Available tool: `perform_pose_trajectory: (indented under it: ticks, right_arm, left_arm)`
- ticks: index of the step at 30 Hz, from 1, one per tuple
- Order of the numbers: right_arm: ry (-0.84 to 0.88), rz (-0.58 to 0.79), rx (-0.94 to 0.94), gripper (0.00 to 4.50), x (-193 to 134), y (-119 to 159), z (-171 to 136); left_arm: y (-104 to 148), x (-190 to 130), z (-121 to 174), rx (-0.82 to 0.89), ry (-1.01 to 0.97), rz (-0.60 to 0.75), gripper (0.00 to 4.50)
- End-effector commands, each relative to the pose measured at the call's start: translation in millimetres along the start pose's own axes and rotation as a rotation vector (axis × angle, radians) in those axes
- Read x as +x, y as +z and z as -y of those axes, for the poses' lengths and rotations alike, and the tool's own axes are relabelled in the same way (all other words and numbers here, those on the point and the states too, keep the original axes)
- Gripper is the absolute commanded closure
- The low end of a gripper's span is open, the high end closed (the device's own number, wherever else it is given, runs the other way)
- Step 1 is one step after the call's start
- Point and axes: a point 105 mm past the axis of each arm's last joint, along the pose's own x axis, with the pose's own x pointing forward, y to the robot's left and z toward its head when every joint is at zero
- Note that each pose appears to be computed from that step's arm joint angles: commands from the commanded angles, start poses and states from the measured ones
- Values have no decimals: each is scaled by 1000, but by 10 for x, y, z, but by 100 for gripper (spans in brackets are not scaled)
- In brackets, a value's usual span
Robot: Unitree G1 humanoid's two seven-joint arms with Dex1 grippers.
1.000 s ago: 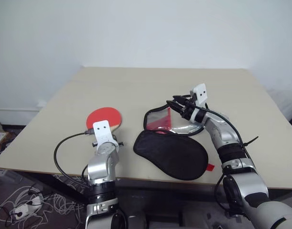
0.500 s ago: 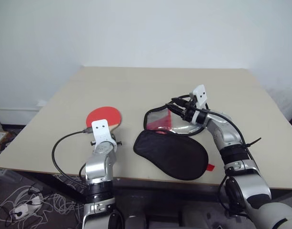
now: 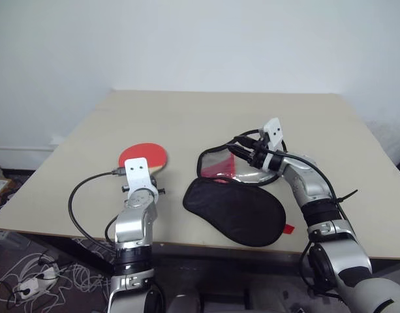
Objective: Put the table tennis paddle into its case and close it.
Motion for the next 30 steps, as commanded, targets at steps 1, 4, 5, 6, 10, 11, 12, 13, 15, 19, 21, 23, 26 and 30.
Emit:
perform_pose_trajectory:
  ticks: [1, 4, 5, 6, 10, 11, 12, 13, 15, 19, 21, 23, 26, 30]
  right_arm:
    - [13, 54, -57, 232, 24, 224, -8]
    - [11, 53, -56, 232, 17, 215, -8]
    - [10, 52, -56, 232, 13, 209, -7]
    - [8, 51, -56, 232, 9, 204, -6]
    - [5, 50, -54, 232, 9, 193, -11]
    - [5, 50, -53, 232, 10, 191, -12]
    - [4, 50, -53, 232, 11, 190, -12]
    - [3, 51, -53, 232, 13, 189, -13]
    - [3, 51, -52, 232, 13, 189, -15]
    - [1, 52, -53, 232, 19, 193, -13]
    - [0, 51, -54, 232, 18, 190, -12]
    - [-2, 50, -54, 232, 17, 186, -12]
    - [-4, 48, -52, 232, 12, 173, -13]
    - [-6, 48, -50, 232, 11, 162, -22]
  left_arm:
    - [148, -10, 26, -36, -9, 11, 325]
    - [83, -3, 22, -59, -12, -36, 325]
    - [55, 1, 20, -56, -13, -56, 325]
    - [37, 4, 21, -47, -13, -68, 325]
    - [-13, 6, 36, -57, -17, -103, 256]
    - [-24, 7, 37, -57, -16, -110, 236]
    - [-33, 8, 40, -56, -16, -116, 213]
    - [-47, 7, 46, -63, -18, -126, 194]
    - [-61, 4, 54, -70, -20, -137, 141]
    - [-37, 14, 74, -82, -28, -143, 115]
    - [-8, 31, 98, -94, -40, -147, 115]
    - [24, 47, 101, -92, -42, -145, 115]
    - [63, 65, 93, -89, -40, -141, 115]
    - [100, 89, 87, -79, -42, -134, 115]
